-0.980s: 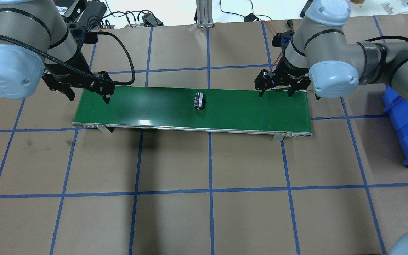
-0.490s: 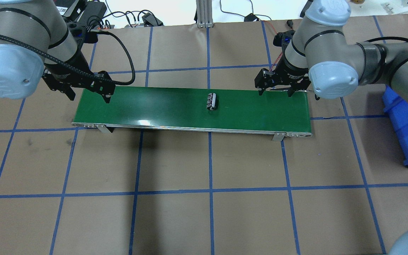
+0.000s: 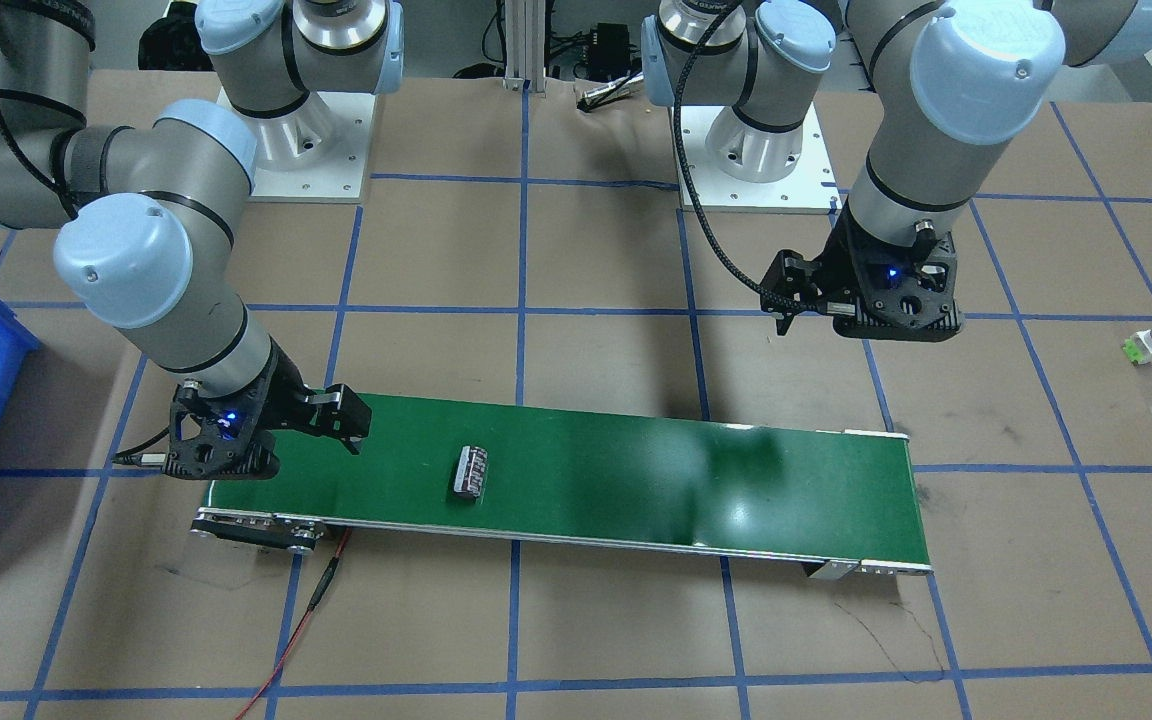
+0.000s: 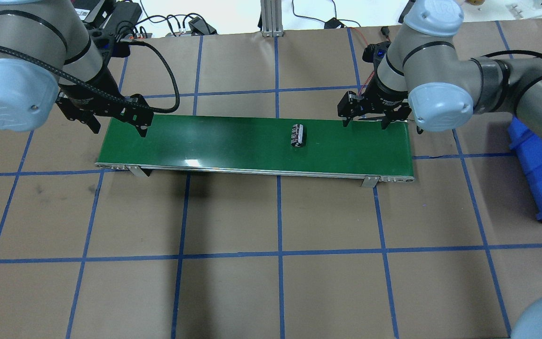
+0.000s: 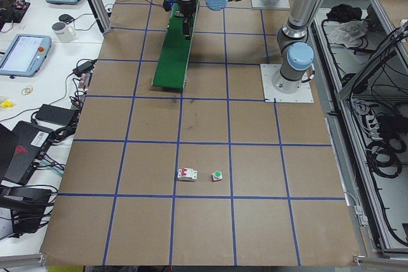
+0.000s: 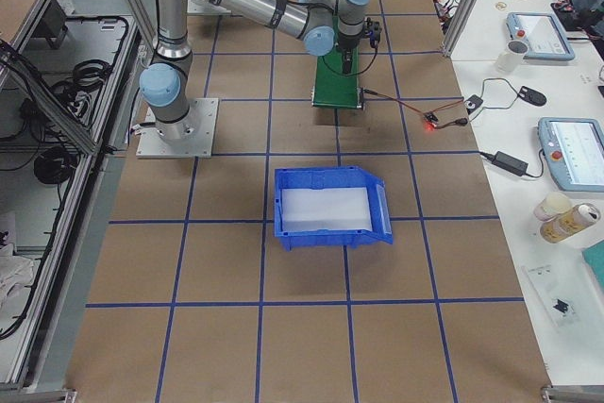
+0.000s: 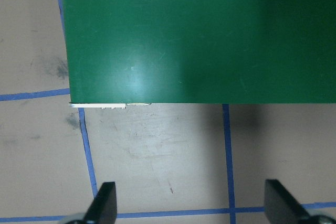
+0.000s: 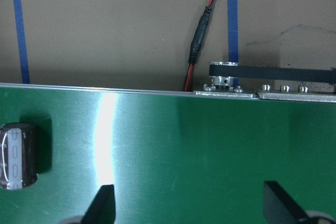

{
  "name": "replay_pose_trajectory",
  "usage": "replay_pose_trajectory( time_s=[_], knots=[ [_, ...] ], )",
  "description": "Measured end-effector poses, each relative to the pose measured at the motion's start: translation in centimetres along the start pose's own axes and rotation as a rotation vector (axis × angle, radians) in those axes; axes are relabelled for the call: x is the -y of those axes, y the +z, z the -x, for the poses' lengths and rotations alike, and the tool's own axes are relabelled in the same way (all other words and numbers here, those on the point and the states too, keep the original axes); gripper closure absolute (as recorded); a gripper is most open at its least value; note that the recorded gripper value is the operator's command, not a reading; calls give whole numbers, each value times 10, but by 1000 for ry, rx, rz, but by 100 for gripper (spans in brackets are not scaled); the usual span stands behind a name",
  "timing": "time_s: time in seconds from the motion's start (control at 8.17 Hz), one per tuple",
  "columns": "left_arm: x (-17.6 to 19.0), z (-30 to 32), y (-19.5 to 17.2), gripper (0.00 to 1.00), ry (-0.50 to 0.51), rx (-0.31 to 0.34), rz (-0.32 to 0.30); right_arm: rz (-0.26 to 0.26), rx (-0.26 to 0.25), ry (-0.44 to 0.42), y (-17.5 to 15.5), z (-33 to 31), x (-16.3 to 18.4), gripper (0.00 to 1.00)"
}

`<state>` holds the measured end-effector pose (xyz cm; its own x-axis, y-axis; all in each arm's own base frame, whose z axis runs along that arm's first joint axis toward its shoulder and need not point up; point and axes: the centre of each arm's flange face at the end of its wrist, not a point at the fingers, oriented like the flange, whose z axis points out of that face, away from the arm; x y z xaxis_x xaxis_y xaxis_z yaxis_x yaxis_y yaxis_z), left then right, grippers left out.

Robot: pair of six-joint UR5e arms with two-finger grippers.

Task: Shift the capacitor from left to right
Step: 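Hold the left gripper above the belt while the capacitor rides toward the right gripper, then lower the right gripper onto the capacitor on the belt and grasp it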

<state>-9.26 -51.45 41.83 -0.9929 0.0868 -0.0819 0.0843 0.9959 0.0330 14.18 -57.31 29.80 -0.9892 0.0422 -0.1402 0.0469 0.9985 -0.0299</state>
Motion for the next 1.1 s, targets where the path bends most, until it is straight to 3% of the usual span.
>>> replay_pose_trajectory(
  time_s=[0.73,1.1],
  knots=[
    [0,0,0,0,7,4,1,-18,10,113,17,1,9,0],
    [-1,0,-1,0,11,7,0,-8,55,146,23,11,9,6]
  ],
)
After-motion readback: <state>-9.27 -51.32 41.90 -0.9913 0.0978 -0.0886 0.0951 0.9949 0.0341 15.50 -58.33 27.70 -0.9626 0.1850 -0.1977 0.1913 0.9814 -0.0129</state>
